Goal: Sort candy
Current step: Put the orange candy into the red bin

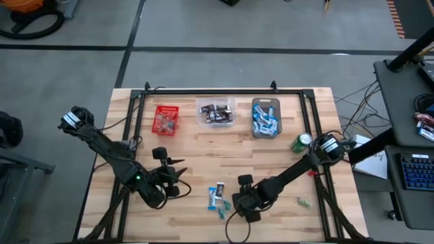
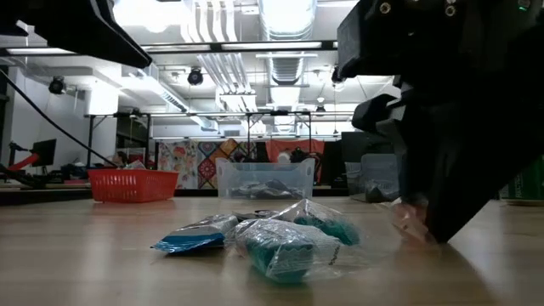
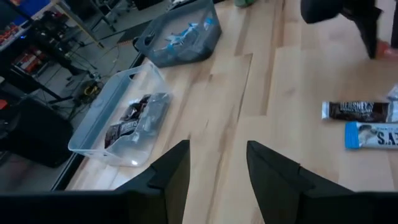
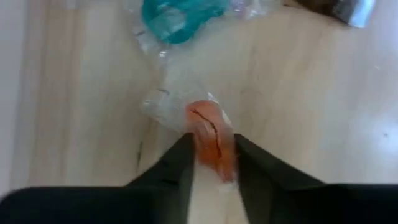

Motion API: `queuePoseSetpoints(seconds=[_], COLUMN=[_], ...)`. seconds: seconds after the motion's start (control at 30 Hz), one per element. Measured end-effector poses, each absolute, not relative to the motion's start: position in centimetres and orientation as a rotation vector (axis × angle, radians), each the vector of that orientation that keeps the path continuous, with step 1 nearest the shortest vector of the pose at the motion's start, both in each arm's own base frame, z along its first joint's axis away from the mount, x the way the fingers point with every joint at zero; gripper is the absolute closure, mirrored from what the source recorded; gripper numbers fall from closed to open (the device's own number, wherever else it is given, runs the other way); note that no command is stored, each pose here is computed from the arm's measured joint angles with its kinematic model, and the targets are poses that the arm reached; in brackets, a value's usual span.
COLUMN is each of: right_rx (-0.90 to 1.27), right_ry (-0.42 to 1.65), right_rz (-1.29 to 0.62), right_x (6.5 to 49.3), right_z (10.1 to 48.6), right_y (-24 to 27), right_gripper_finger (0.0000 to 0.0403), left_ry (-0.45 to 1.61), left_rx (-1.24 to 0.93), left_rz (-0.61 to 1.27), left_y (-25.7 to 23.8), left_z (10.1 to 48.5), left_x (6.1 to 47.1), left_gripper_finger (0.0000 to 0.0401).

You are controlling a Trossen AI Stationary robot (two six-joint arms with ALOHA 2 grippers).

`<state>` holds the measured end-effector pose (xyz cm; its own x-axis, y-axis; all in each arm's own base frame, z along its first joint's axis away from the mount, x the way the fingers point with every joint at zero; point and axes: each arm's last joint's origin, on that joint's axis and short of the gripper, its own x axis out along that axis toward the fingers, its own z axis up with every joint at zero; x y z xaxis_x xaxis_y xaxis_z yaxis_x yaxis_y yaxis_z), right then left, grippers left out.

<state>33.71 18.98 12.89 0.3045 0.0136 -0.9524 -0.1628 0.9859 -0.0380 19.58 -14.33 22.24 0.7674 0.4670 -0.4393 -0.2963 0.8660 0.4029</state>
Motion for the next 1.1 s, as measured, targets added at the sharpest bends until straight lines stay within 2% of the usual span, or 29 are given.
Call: queuePoseSetpoints(seconds=[0.1, 0.17, 0.4, 0.67, 0.9, 1.1], right_rx=[-0.153, -0.163, -0.212, -0.386, -0.448, -0.428], right_ry=[1.251, 1.240, 1.124, 0.937, 0.747, 0.743], right_rz=[0.156, 0.175, 0.161, 0.018, -0.161, -0.202], right_x=[33.6, 33.5, 33.1, 33.2, 33.9, 32.6], right_z=[13.3, 13.9, 17.7, 21.1, 20.5, 19.3], right_y=[19.0, 19.0, 18.1, 16.8, 15.3, 12.4], right_gripper_finger=[0.0362, 0.0383, 0.0384, 0.0385, 0.0385, 0.0385], left_ry=[0.547, 0.541, 0.515, 0.469, 0.447, 0.442], left_rx=[0.310, 0.301, 0.246, 0.182, 0.152, 0.149], left_rz=[0.422, 0.421, 0.427, 0.420, 0.416, 0.413], left_y=[-14.4, -14.5, -14.6, -15.0, -15.1, -15.2], left_z=[22.3, 22.4, 22.5, 22.8, 23.0, 23.1], left_x=[19.7, 19.7, 19.9, 20.3, 20.5, 20.6], left_gripper_finger=[0.0260, 0.0260, 0.0260, 0.0260, 0.0260, 0.0260])
